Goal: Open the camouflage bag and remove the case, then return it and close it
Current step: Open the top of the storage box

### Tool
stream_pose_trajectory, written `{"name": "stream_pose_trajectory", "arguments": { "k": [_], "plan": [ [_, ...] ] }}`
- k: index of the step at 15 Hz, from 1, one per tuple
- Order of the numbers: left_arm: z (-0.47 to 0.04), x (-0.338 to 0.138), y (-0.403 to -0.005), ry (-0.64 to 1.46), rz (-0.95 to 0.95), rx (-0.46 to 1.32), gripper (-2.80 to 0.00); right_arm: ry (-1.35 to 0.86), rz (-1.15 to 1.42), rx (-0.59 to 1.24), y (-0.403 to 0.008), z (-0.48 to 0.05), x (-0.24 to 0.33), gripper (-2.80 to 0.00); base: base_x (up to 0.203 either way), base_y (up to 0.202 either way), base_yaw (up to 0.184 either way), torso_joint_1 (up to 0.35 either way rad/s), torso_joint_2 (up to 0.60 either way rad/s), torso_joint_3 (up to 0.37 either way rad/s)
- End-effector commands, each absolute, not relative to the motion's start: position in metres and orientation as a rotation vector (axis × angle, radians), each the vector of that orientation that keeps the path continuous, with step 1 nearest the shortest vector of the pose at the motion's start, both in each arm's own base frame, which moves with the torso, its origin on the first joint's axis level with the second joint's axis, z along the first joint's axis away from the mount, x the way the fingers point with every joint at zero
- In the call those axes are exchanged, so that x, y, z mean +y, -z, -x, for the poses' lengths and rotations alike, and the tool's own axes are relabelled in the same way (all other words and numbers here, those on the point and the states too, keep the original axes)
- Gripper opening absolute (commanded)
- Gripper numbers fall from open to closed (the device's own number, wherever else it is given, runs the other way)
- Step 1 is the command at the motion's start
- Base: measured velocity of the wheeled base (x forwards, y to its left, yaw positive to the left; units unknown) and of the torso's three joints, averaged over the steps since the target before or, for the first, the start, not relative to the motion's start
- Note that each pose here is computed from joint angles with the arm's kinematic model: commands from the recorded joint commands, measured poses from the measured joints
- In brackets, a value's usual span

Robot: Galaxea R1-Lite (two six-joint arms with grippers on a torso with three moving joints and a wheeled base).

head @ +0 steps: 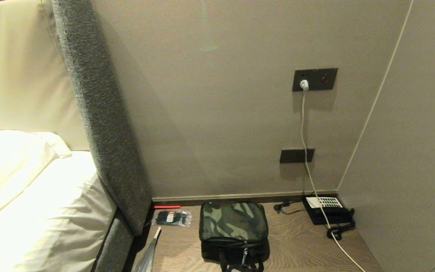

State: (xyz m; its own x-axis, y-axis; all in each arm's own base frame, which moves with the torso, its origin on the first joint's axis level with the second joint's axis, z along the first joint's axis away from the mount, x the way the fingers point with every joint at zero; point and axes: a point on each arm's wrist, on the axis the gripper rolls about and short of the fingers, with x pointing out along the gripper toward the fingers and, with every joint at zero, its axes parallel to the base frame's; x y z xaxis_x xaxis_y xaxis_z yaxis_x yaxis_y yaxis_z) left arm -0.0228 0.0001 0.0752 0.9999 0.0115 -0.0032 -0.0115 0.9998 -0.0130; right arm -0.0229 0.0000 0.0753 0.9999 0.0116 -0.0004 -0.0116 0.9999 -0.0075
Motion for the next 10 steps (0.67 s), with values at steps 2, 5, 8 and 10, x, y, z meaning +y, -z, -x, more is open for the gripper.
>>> {"name": "stream_pose_trajectory", "arguments": {
  "k": [2,5,8,10],
  "plan": [
    [0.0226,0.0001,-0.0743,-0.012,0.017,0.006,-2.80,-0.012,0.008,-0.002,-0.0753,0.0230,0.0000,-2.80,0.000,0.000,0.000,0.000,0.00,0.000],
    [0.0226,0.0001,-0.0743,-0.014,0.018,0.006,-2.80,-0.012,0.008,-0.002,-0.0753,0.0230,0.0000,-2.80,0.000,0.000,0.000,0.003,0.00,-0.045],
    [0.0226,0.0001,-0.0743,-0.014,0.021,0.006,-2.80,-0.012,0.009,-0.002,-0.0753,0.0230,0.0000,-2.80,0.000,0.000,0.000,0.004,0.00,-0.170],
    [0.0226,0.0001,-0.0743,-0.014,0.021,0.006,-2.80,-0.012,0.008,-0.002,-0.0753,0.0230,0.0000,-2.80,0.000,0.000,0.000,0.001,0.00,-0.190]
  ]
}}
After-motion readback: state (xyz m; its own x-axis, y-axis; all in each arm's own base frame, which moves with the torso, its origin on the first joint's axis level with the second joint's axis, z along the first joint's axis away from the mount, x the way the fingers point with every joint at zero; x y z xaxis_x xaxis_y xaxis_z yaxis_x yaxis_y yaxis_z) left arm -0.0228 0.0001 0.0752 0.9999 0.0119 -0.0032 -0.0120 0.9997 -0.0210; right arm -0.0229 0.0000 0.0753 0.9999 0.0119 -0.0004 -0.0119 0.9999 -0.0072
